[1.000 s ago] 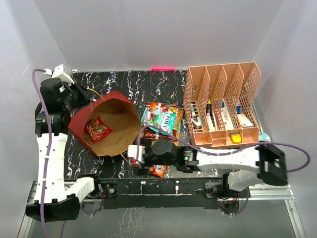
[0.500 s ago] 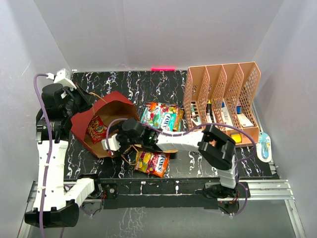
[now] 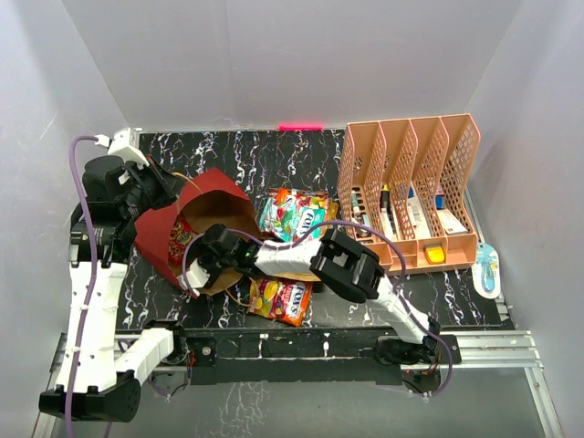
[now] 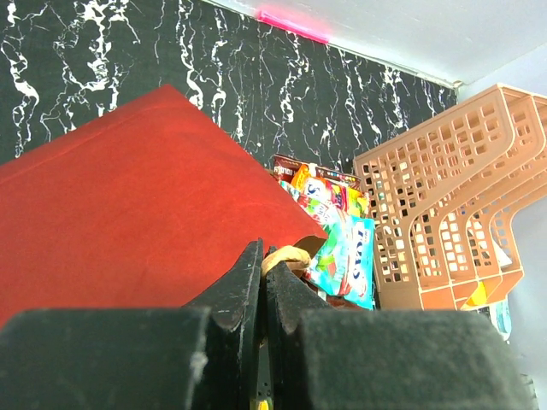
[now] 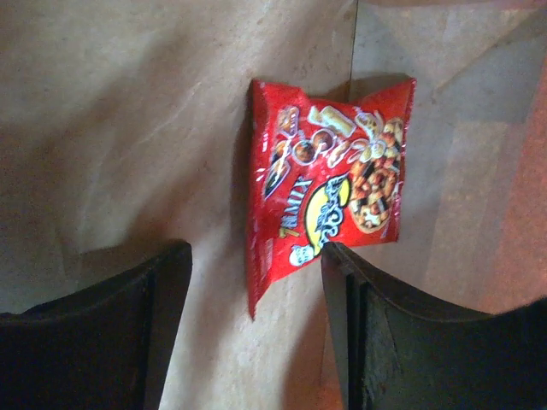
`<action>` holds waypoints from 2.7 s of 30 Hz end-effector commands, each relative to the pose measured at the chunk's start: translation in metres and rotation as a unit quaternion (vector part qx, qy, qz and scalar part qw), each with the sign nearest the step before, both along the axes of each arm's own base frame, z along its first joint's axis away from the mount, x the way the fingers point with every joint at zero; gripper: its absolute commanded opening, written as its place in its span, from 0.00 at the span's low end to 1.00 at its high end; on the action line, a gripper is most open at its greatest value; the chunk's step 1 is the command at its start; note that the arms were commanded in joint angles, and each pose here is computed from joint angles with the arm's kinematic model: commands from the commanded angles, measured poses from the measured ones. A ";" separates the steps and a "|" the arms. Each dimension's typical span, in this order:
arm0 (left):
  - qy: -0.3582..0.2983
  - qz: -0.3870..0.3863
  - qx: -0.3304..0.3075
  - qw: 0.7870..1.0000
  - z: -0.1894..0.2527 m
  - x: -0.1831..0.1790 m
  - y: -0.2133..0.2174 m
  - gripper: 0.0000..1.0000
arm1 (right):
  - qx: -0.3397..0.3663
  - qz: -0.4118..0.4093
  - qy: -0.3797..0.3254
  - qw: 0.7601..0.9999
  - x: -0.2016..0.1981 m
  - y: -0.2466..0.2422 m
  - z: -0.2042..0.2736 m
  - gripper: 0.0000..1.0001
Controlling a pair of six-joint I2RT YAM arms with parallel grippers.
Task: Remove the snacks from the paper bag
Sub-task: Take out the snack from the paper bag, then adjust the paper bag at the center of the board.
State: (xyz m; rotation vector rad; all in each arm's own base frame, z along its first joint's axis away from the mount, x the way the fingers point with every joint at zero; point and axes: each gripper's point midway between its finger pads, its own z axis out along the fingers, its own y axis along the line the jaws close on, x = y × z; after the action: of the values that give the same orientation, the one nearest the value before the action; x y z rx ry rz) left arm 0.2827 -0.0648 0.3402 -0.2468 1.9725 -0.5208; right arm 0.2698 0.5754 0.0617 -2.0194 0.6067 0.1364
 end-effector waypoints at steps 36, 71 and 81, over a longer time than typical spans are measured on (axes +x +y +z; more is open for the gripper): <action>0.015 0.121 0.165 0.979 -0.031 -0.001 0.067 0.00 | 0.254 -0.119 0.264 0.923 -0.050 -0.083 0.211 0.07; 0.127 0.249 -0.056 0.958 -0.028 0.054 0.105 0.00 | 0.311 -0.168 0.380 0.855 -0.141 -0.261 0.270 0.07; 0.131 0.289 -0.004 0.948 -0.047 0.041 0.127 0.17 | 0.310 -0.204 0.410 0.833 -0.139 -0.268 0.228 0.07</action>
State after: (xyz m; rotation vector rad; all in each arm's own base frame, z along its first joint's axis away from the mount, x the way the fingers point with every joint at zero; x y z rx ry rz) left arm 0.3303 0.0578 0.2717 -0.9567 2.0905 -0.1482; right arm 0.1265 0.3028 0.2966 -1.1738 1.2800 0.8175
